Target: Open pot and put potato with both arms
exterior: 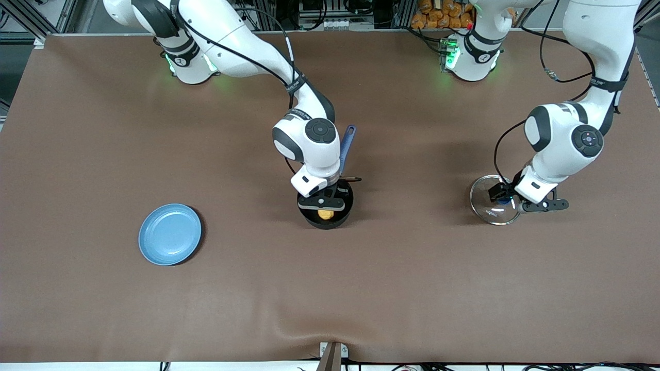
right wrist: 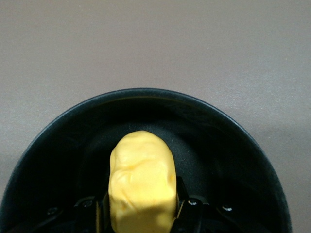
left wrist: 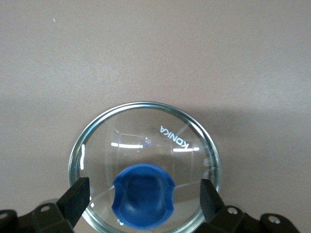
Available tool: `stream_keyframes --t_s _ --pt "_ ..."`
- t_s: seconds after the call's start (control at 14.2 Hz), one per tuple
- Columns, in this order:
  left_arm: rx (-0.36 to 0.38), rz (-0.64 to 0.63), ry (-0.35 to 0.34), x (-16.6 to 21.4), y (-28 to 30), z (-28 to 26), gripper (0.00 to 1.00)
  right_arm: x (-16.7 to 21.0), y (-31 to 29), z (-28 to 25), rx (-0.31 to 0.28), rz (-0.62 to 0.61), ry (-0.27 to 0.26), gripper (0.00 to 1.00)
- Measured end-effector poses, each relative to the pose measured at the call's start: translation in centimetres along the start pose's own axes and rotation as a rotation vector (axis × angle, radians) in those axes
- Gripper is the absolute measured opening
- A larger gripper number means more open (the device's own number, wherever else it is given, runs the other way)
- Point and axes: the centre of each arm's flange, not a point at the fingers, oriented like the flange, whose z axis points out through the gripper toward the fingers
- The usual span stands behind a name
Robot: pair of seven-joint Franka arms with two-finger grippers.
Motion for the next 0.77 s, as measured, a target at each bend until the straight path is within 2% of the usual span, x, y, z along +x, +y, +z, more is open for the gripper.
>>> stream_keyframes --t_s 0.14,0.49,0.77 --pt "-0.011 -0.033 -0.012 0.3 1.4 -3.6 1.00 0.0 0.0 0.0 0.000 0.002 0.001 0.68" --pt "-0.022 -0.061 -0.089 1.1 4.0 -17.2 1.00 0.8 -0.1 -0.6 0.005 0.011 0.013 0.70" --pt "-0.017 -0.102 -0.155 1.8 3.7 -26.2 1.00 3.1 0.7 -5.1 -0.043 0.040 0.009 0.69"
